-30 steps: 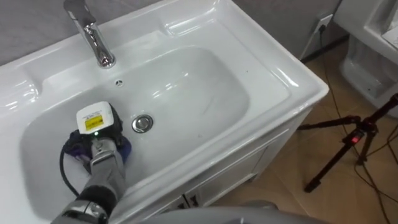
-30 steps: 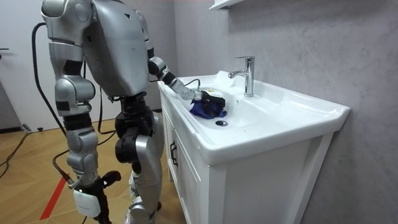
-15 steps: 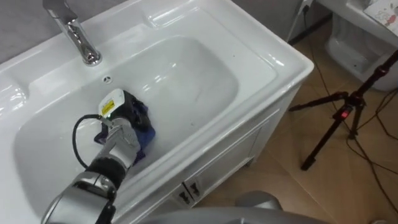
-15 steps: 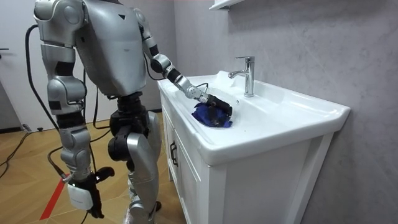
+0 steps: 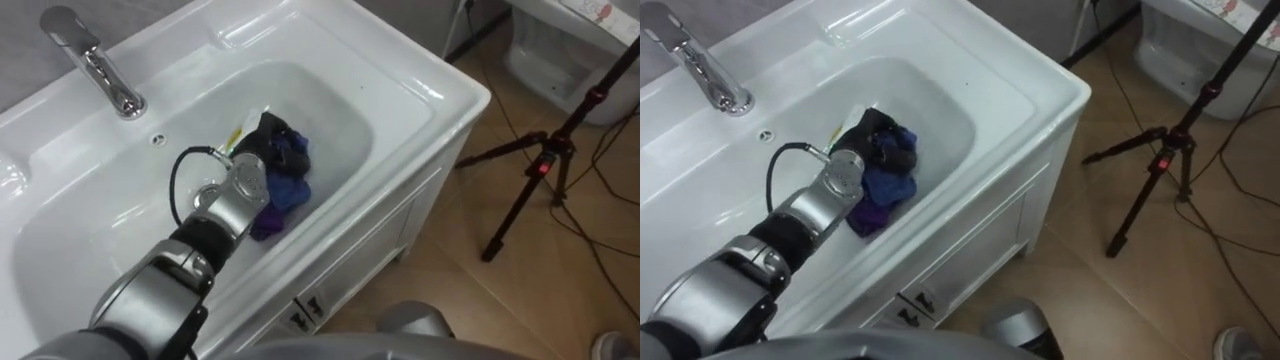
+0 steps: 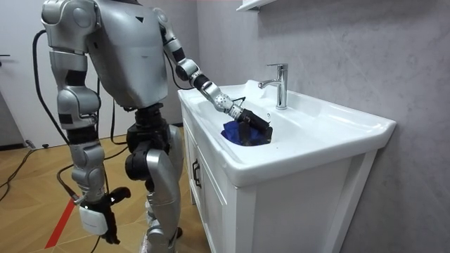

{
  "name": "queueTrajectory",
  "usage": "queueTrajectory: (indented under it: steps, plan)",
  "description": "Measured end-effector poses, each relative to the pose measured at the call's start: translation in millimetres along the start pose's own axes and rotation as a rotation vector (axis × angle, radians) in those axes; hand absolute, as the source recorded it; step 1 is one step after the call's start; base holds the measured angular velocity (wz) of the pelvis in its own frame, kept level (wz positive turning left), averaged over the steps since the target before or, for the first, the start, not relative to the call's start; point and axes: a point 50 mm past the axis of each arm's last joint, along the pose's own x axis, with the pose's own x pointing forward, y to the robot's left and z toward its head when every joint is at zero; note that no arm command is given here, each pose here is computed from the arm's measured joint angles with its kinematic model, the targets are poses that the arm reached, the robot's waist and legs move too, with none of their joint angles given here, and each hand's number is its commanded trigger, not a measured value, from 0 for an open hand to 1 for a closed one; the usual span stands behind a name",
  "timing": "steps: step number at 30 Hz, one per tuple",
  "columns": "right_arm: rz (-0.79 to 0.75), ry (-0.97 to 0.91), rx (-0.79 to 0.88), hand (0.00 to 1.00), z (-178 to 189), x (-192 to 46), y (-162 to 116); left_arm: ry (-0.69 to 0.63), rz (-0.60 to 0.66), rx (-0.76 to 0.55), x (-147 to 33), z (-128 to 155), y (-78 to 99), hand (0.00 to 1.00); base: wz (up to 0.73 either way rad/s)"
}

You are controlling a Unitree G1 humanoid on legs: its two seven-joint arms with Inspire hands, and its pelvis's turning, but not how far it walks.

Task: Wipe basin

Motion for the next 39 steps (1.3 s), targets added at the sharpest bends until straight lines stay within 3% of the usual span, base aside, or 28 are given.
queueTrajectory:
  steps: [10,28,39]
  plan:
    - [-0.059,-0.025,-0.042,0.0,7.4,-0.9,-3.3,-0.205,-0.055,-0.063,-8.8,49.2,-1.3,1.0,0.04]
    - [-0.057,-0.035,-0.028,0.0,6.2,-0.9,-4.9,-0.305,-0.116,-0.064,-15.6,68.6,6.1,1.0,0.02]
    - [-0.033,-0.029,-0.017,0.0,4.6,-0.8,-4.9,-0.296,-0.147,-0.095,-14.8,66.5,9.8,1.0,-0.02]
